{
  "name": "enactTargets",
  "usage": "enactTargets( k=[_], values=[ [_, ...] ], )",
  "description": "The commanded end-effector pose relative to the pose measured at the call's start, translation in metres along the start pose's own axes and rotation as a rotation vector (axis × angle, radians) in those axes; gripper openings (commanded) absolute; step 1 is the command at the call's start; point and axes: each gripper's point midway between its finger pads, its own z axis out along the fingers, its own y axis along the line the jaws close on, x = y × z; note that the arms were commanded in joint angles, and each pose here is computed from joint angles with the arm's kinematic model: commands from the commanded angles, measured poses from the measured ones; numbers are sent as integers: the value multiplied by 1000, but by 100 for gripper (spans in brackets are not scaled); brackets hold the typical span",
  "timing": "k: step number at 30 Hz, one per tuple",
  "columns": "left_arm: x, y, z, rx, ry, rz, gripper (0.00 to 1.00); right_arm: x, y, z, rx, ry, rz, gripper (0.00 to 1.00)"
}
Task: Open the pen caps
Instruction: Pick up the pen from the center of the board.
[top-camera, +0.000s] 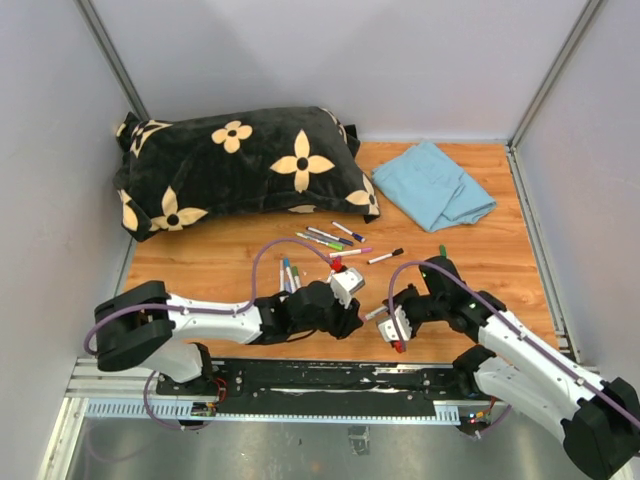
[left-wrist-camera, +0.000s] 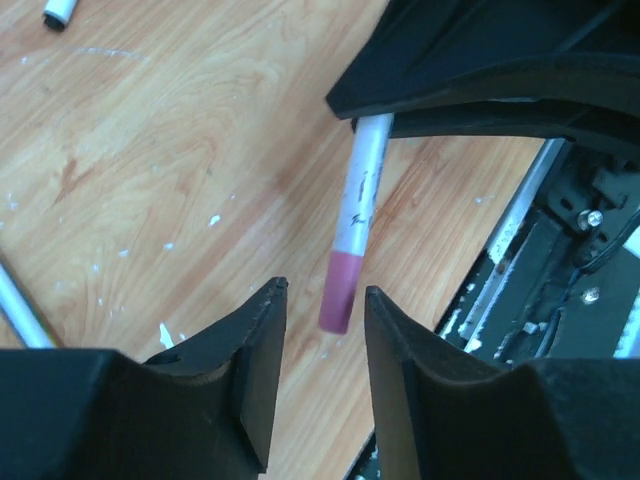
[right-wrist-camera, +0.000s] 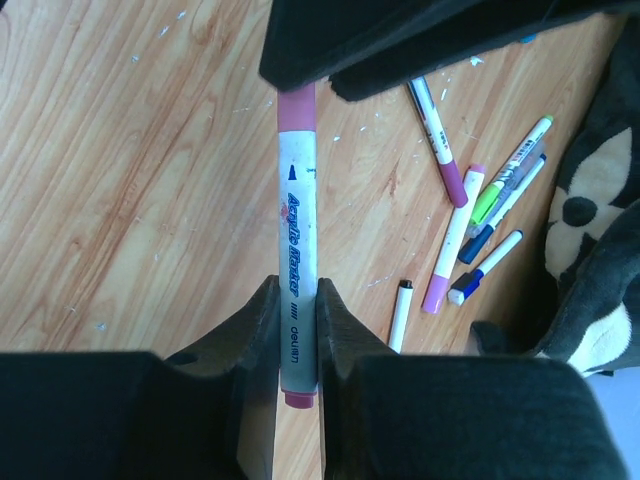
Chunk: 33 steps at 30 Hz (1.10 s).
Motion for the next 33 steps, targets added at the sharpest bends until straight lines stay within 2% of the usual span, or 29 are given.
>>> enactTargets(
  k=[1,6,10,11,14,19,24,26,29,33],
  values=[
    [-32,-3,-20,26,-167,-121,47,-10,-2,-12,10,-27,59,1],
    [-61,-6,-63,105,-395,-247,70,-19,-7,-30,25,-42,184,1],
    [-82,-12,-110,232,-611,-335,80,-25,-18,-43,70,-60,270,1],
    [-84,-10,-120,248,-656,-353,85,-27,-22,-45,82,-63,288,1],
    [-90,-4,-149,290,-782,-408,92,-30,-35,-53,117,-68,391,1],
    [-101,7,-175,290,-900,-459,98,-39,-59,-66,166,-88,564,1],
    [-114,12,-186,282,-977,-466,99,-44,-79,-78,185,-84,776,1],
    [-117,12,-189,287,-1001,-474,99,-48,-85,-82,186,-120,839,1],
    [-124,11,-193,313,-1037,-499,99,-49,-93,-87,212,-246,942,1],
    [-132,4,-199,372,-1089,-509,99,-44,-92,-91,254,-251,973,1]
  ],
)
